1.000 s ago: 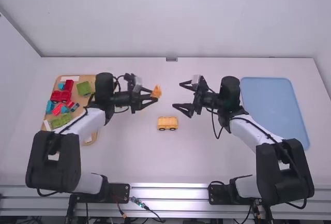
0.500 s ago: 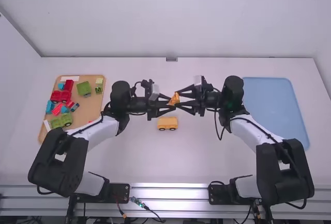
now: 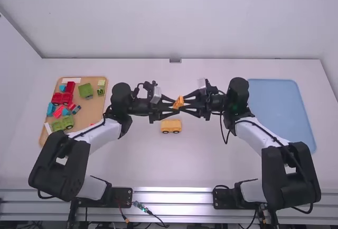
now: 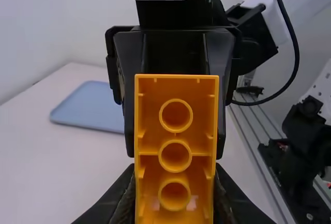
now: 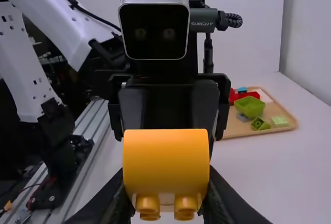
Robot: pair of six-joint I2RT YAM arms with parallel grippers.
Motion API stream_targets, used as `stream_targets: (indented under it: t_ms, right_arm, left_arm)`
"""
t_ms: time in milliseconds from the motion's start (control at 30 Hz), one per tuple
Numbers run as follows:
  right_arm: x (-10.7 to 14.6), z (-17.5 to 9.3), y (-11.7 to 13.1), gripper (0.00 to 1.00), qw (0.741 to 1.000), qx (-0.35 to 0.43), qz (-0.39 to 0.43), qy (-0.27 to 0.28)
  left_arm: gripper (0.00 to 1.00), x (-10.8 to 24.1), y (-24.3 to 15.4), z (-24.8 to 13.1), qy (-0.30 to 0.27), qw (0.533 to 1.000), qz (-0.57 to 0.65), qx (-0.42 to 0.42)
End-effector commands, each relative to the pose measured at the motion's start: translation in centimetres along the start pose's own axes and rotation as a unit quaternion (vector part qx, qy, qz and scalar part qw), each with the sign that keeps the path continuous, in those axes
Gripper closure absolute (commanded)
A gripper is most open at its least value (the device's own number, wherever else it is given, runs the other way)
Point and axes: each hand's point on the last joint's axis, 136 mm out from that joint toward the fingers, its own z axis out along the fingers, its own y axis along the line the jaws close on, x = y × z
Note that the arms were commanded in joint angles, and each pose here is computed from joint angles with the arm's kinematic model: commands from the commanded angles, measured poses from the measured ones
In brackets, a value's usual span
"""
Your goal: Assemble lego blocks to make yellow taxi
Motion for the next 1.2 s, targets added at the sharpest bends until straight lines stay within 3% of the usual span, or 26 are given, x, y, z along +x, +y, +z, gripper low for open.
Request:
stream_targets:
  t_ms: [0,133,167,200,233,267,400,633,767,900,967,1000,1167]
  right_arm:
    - [-0.3,0.2,1.5,0.69,0.999,-0.036,-0.006,0.001]
    - [-0.3,0.2,1.5,0.77,0.999,-0.036,-0.005,0.001]
    - [-0.3,0.2,1.5,0.77,0.999,-0.036,-0.006,0.001]
    - [-0.3,0.2,1.5,0.77,0.999,-0.036,-0.006,0.001]
    - [-0.3,0.2,1.5,0.78,0.999,-0.035,-0.006,0.001]
    - [-0.3,0.2,1.3,0.79,0.999,-0.032,-0.011,0.001]
    - [-0.3,0.2,0.0,0.99,1.000,0.008,-0.005,0.000]
    - [2.3,-0.7,-5.1,1.00,0.985,0.166,0.035,0.032]
    - [4.0,-1.7,-6.4,1.00,0.972,0.220,0.049,0.066]
    - [5.9,-3.9,-8.1,1.00,0.938,0.311,0.074,0.132]
    - [7.2,-5.4,-8.6,1.00,0.906,0.359,0.086,0.205]
    - [7.2,-5.4,-8.6,1.00,0.906,0.359,0.086,0.205]
    - [9.9,-8.3,-8.3,1.00,0.824,0.414,0.109,0.371]
  left_arm:
    - [0.98,0.0,0.4,0.0,-0.001,1.000,-0.002,-0.014]
    - [0.98,0.2,0.5,0.0,0.001,1.000,-0.007,-0.017]
    - [0.83,0.2,0.5,0.0,0.002,1.000,-0.007,-0.018]
    - [0.56,0.3,0.5,0.0,0.003,1.000,-0.002,-0.018]
    - [0.47,0.4,0.5,0.0,0.004,1.000,0.000,-0.018]
    - [0.01,0.5,0.5,0.0,0.006,1.000,0.007,-0.018]
    - [0.01,0.8,0.9,-0.3,0.010,0.999,0.017,-0.025]
    - [0.01,1.9,1.5,-1.1,0.023,0.999,-0.010,-0.037]
    - [0.01,3.6,2.2,-2.1,0.046,0.998,-0.001,-0.051]
    - [0.01,5.4,4.0,-3.5,0.073,0.992,-0.025,-0.104]
    - [0.01,7.3,6.3,-4.7,0.110,0.976,-0.048,-0.183]
    - [0.01,7.3,6.3,-4.7,0.110,0.976,-0.048,-0.183]
    - [0.01,9.6,8.0,-6.3,0.166,0.954,-0.033,-0.247]
